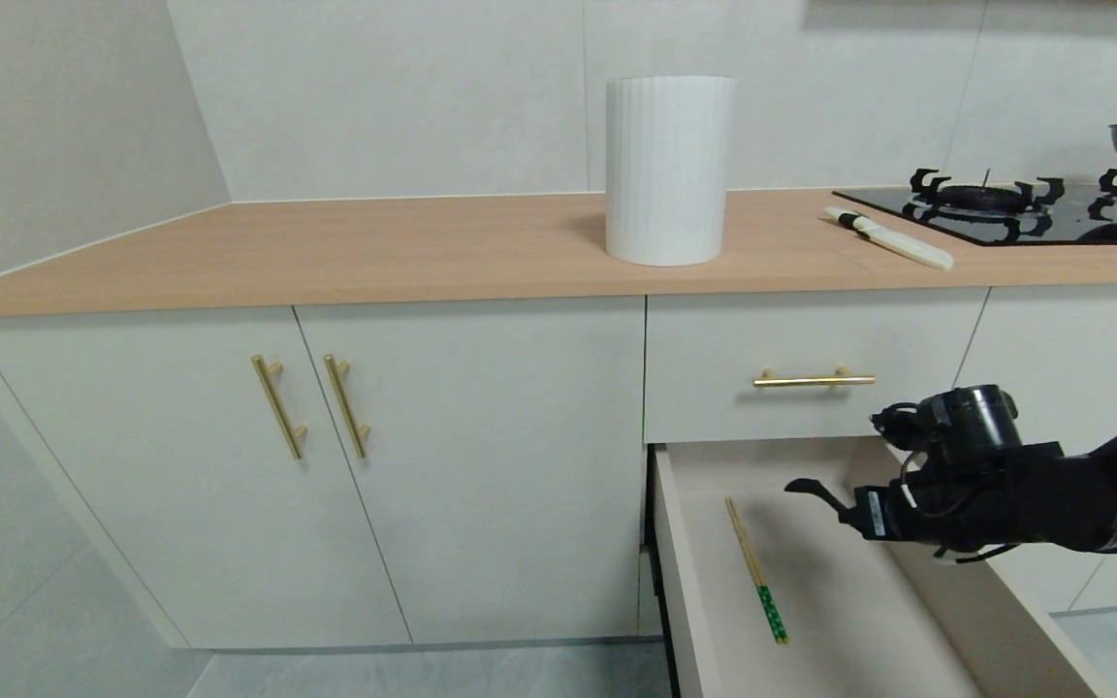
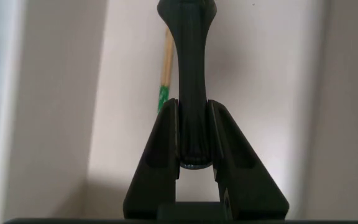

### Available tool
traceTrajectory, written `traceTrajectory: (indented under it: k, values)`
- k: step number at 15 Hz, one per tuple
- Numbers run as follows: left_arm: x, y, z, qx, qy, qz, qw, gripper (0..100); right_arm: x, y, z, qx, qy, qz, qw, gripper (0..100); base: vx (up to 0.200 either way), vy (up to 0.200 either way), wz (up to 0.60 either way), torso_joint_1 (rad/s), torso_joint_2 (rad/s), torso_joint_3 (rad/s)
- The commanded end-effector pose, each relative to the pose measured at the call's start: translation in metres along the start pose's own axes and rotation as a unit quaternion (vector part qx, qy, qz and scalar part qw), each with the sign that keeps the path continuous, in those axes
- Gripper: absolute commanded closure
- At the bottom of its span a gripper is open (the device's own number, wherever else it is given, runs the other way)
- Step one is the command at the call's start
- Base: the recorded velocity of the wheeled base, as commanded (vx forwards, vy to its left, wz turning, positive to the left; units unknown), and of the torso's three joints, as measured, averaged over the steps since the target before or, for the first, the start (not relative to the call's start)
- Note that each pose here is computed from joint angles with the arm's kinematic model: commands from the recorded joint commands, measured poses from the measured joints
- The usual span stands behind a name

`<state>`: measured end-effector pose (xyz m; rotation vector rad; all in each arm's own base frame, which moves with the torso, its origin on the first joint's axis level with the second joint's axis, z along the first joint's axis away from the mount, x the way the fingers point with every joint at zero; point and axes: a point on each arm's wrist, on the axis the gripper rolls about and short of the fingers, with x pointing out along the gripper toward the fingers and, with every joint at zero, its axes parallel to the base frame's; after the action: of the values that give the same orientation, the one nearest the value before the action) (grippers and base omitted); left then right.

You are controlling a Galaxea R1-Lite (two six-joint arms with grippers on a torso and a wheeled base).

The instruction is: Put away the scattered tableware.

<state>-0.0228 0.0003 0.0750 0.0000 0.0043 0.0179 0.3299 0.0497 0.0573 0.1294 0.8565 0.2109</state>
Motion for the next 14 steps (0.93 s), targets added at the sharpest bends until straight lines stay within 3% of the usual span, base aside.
traceTrajectory:
  k: [1, 7, 14]
  values:
    - [0.0, 0.0, 0.0, 0.0, 0.0, 0.0, 1.0, 0, 0.044, -0.004, -0.03, 0.005, 0.065, -0.012, 0.998, 100, 0.0, 0.0, 0.0, 0.0, 0.0, 0.0]
    - [0.0, 0.0, 0.0, 0.0, 0.0, 0.0, 1.0, 0, 0.082, 0.003, -0.062, -0.018, 0.12, -0.072, 0.99, 100, 0.0, 0.0, 0.0, 0.0, 0.0, 0.0]
    - [0.0, 0.0, 0.0, -0.001, 0.0, 0.0, 1.0, 0, 0.088, 0.005, -0.067, -0.028, 0.124, -0.101, 0.987, 100, 0.0, 0.0, 0.0, 0.0, 0.0, 0.0]
